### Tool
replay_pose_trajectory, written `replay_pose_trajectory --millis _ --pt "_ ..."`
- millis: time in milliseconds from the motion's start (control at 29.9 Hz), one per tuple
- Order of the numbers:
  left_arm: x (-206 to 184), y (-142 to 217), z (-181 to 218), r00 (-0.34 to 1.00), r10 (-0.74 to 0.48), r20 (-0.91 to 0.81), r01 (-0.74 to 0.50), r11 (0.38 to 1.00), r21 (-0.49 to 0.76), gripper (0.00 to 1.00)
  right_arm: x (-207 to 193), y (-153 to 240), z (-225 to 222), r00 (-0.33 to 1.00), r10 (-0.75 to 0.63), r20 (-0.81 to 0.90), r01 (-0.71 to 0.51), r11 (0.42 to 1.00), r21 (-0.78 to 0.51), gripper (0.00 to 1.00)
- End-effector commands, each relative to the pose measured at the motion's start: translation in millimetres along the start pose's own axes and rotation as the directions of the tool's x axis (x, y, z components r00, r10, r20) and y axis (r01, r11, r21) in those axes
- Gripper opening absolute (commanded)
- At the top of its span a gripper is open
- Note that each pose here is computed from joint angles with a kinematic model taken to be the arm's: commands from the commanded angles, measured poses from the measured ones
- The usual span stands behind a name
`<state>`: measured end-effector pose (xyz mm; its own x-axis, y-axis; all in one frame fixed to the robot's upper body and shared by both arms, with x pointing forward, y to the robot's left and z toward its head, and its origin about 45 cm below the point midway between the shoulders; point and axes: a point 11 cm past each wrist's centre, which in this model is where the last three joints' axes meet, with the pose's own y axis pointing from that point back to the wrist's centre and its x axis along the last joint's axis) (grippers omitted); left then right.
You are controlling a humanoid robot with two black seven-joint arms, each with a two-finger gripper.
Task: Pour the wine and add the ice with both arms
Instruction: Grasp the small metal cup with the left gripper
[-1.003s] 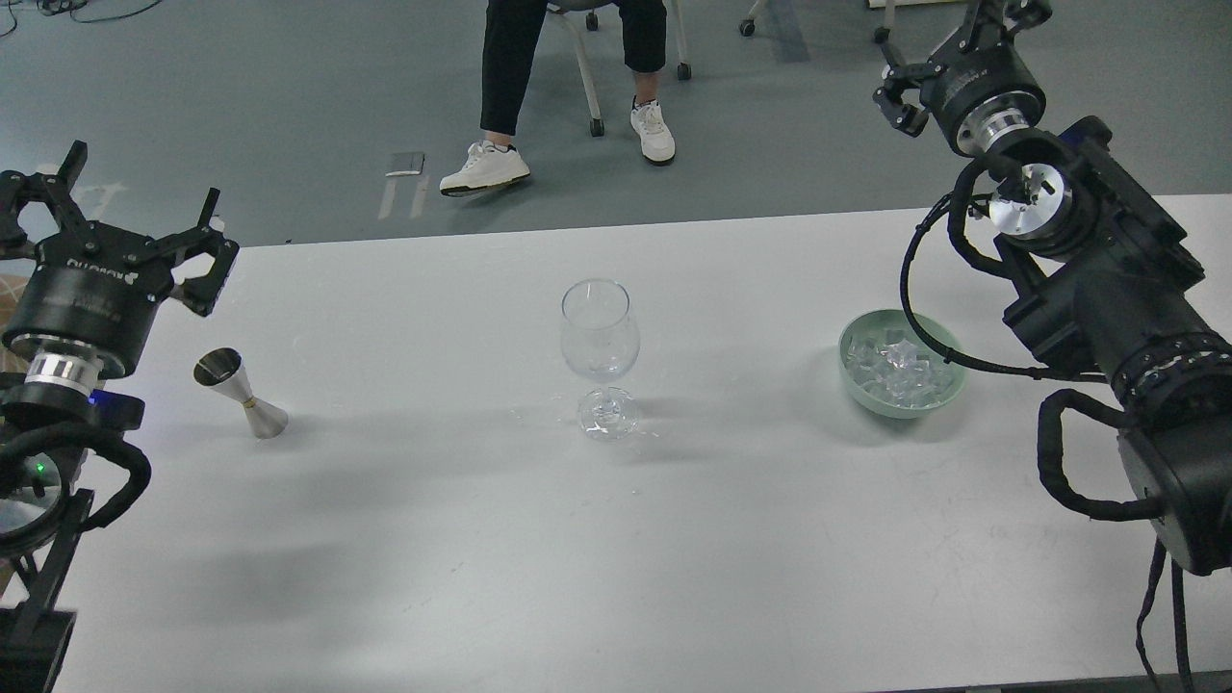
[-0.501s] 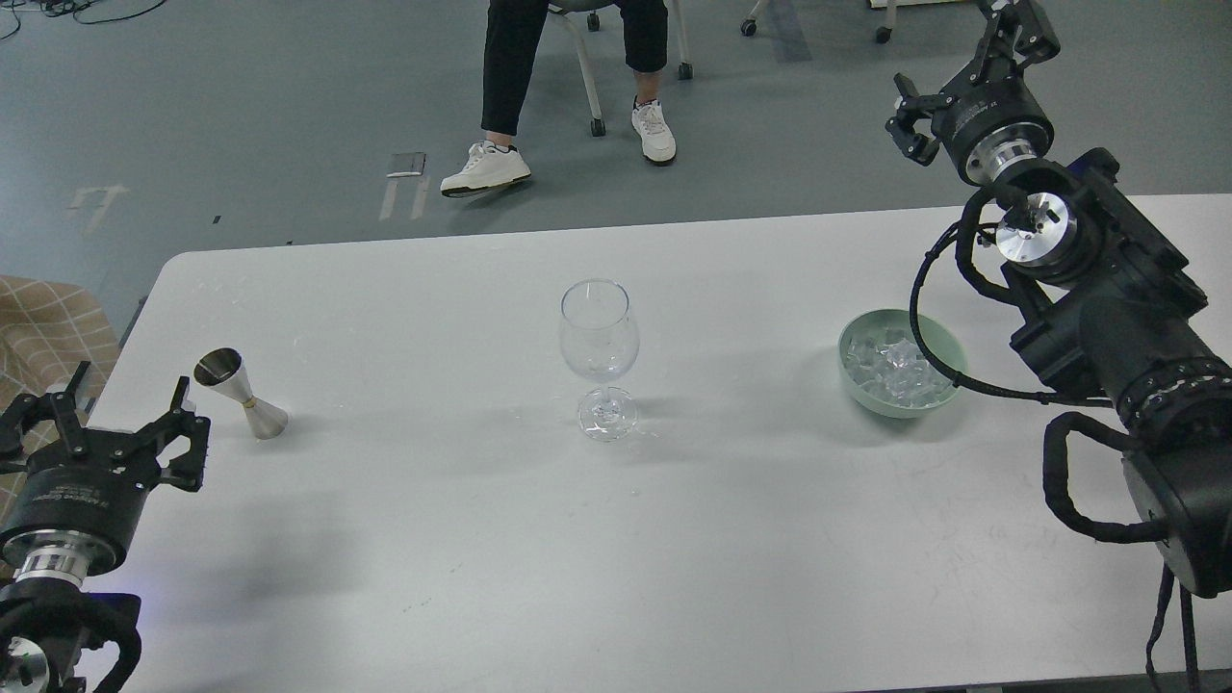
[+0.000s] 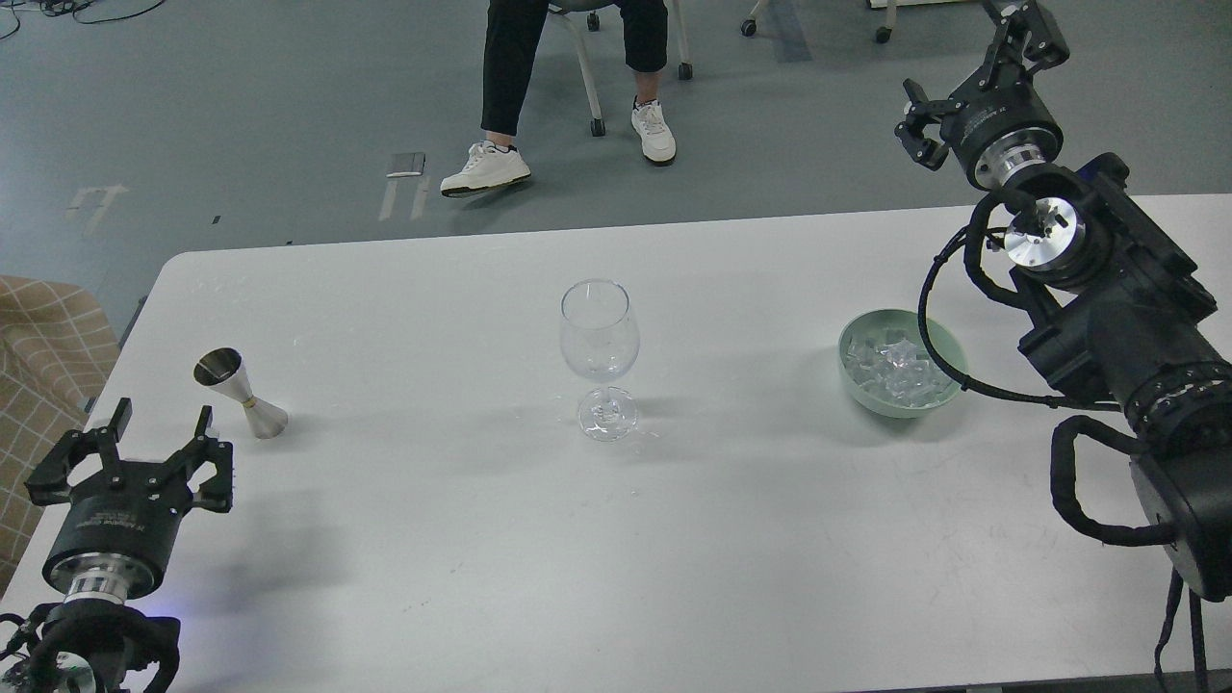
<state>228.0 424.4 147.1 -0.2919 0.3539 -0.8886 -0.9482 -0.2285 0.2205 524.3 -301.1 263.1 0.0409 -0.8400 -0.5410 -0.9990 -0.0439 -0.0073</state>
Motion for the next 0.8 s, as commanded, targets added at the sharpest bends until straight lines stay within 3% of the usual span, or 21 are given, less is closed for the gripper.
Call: replay_pose_trajectory --millis 0,769 --pt "18 -11 -3 0.999 0.022 -0.026 -0.022 1.0 -0.007 0.66 4 1 2 1.0 0.02 -0.003 -0.02 1.0 -0.003 1.0" --pt "23 -66 -37 0.997 0.026 -0.076 -0.023 0.999 0.04 0.65 9 2 -1 0.999 0.033 -0.013 -0.033 0.999 -0.002 1.0"
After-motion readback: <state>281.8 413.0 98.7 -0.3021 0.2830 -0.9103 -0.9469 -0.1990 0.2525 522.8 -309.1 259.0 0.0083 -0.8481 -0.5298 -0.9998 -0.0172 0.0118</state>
